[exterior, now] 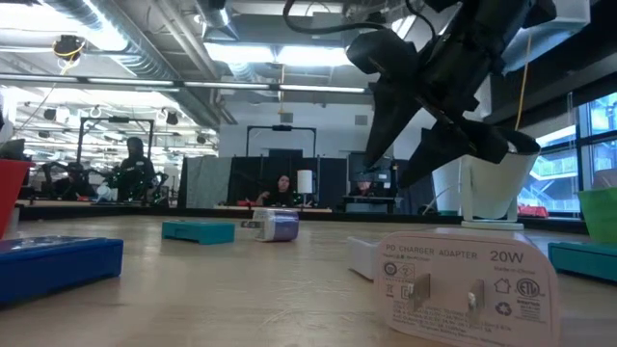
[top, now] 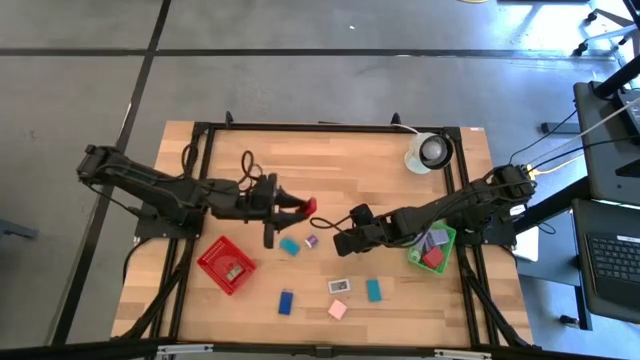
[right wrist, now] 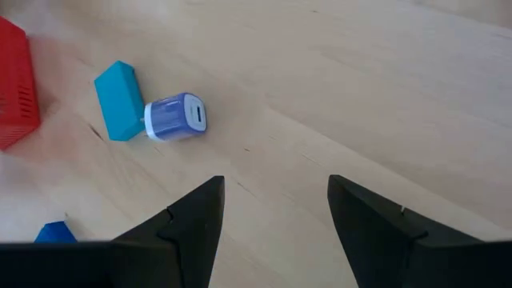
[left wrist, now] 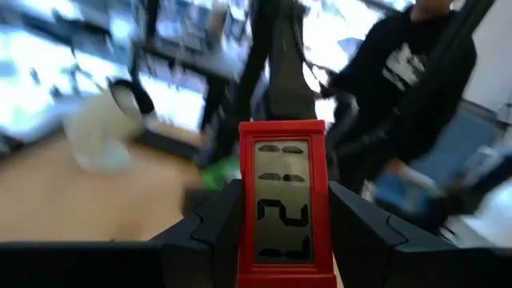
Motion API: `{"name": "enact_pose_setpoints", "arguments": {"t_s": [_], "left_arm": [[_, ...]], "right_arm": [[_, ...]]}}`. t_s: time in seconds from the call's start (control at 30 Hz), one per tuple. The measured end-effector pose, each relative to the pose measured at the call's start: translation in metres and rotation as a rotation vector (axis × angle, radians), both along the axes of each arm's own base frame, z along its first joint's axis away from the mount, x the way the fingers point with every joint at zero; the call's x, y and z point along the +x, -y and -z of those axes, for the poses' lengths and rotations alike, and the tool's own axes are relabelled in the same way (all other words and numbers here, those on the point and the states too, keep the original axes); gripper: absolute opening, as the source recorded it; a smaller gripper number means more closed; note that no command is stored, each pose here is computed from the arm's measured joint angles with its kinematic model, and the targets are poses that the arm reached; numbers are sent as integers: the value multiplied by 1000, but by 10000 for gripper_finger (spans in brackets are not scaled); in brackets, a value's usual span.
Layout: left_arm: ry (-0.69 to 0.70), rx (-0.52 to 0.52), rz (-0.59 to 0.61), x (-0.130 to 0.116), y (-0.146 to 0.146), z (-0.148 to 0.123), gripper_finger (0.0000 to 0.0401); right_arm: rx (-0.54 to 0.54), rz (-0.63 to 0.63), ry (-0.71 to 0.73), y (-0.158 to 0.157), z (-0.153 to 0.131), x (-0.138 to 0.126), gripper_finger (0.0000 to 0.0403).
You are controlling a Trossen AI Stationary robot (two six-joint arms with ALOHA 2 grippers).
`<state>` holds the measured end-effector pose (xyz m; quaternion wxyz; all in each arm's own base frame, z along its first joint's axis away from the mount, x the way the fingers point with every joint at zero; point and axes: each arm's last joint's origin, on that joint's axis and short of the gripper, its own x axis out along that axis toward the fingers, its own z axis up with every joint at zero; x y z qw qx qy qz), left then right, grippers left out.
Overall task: Pick & Place Office items
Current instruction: Put the red digital clock into the red bin
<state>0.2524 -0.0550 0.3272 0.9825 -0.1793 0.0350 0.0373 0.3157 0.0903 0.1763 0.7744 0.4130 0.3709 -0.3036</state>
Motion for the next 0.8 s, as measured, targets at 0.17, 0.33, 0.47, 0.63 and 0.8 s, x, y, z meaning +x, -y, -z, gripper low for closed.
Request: {"name": "enact_pose_setpoints", "arguments": {"t_s": [0.17,0.33,0.47,0.63,0.8], "left_arm": [[-260,-171,26,-19,-2,17,149],[-622,-350,55,-48,8,41,151],[-916,-369,59,-76,23,58,151],[-1154,-368,58,-100,40,70,151],[-1271,-388,53,-112,52,93,151]], "right_arm": [[-8,-6,-2,2,0,1,226],[-11,-6,-1,2,0,1,226],[-11,-6,-1,2,0,1,226],[-8,-8,-2,1,0,0,226],[-8,-9,-2,1,0,1,226]]}}
